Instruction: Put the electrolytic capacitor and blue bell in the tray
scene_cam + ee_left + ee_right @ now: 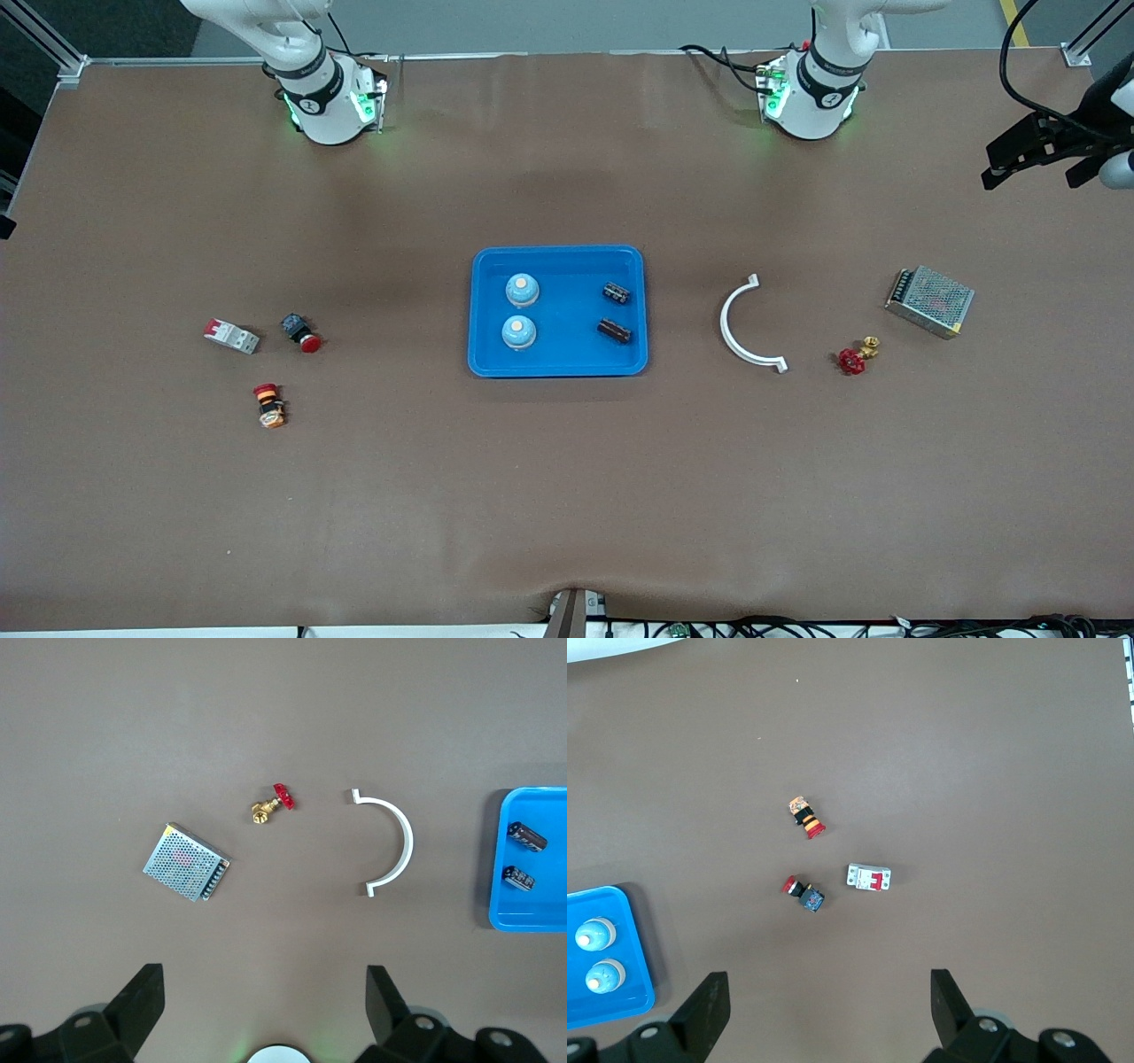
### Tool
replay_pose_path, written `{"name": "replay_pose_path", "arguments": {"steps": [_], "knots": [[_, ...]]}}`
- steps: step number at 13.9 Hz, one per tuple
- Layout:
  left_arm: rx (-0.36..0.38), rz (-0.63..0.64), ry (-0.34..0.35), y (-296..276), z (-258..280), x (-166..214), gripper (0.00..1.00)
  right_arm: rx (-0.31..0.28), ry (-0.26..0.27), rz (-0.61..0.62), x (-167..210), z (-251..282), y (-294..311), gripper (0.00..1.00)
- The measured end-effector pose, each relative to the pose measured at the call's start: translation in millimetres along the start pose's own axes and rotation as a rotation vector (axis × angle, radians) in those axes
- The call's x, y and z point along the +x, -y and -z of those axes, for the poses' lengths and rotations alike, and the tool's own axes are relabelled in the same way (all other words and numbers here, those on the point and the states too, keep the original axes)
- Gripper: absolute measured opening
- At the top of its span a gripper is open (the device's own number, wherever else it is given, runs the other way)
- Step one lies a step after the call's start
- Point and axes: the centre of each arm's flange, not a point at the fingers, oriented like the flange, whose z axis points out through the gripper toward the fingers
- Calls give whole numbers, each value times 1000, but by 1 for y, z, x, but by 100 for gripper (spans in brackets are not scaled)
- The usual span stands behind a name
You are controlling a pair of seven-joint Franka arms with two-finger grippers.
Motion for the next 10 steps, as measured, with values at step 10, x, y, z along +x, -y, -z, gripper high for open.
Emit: {"name": "replay_pose_path", "arguments": {"steps": [10], "knots": [[3,12,5,-15,-2,-1,100,2,1,8,0,-1,4,100]]}}
